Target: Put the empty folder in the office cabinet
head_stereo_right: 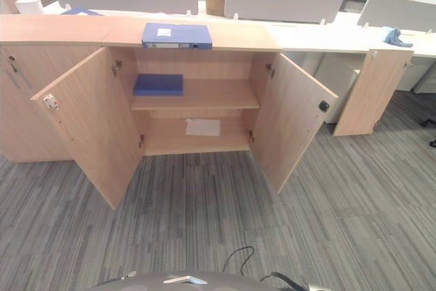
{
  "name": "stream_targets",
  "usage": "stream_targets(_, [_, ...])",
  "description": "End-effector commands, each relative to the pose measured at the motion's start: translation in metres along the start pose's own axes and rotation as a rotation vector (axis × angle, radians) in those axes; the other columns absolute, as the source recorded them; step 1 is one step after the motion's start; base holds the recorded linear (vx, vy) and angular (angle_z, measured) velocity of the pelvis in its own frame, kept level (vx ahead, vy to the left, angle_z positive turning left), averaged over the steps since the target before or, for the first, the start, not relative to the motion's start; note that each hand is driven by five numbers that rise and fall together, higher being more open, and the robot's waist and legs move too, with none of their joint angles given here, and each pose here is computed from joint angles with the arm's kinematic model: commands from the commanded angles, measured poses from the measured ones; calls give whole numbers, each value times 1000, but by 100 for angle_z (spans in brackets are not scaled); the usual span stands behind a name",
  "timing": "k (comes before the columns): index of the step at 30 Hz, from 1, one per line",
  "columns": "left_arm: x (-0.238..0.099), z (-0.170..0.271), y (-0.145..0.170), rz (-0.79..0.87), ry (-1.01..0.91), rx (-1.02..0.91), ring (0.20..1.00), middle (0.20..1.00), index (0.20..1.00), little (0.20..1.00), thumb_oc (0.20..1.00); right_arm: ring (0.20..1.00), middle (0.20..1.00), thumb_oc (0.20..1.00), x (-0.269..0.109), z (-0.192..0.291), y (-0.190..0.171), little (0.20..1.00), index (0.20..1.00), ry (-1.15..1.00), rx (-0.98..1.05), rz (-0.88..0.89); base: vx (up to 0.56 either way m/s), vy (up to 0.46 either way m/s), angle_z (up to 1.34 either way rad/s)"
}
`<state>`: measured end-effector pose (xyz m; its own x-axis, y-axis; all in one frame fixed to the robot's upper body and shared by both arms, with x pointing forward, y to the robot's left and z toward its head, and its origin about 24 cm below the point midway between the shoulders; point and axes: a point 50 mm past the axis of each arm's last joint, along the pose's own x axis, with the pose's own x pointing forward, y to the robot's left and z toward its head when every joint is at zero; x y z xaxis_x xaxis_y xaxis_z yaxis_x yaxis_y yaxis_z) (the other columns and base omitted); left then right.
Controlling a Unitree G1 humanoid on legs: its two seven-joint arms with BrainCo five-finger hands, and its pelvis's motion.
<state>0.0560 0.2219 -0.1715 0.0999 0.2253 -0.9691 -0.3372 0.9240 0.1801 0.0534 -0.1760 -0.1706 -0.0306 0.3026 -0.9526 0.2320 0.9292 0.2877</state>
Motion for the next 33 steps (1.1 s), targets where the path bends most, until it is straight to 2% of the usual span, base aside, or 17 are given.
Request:
stream_targets(1, [0,9,-10,-3,10,5,1000,1000,1000,1000,1000,1000,1000,1000,-5,9,-7,1000,1000,22,3,-34,0,0,0])
stream_targets(24, [0,2,-7,1,44,-49,1000,1000,1000,1000,1000,1000,1000,1000,-4,5,-8,1000,1000,35,-29,-39,3,-14,0])
stream_targets(33, [0,0,-8,-8,32,-130,1000,1000,1000,1000,1000,1000,1000,1000,-7,11,-10,1000,1000,25,-44,-57,80,-93,1])
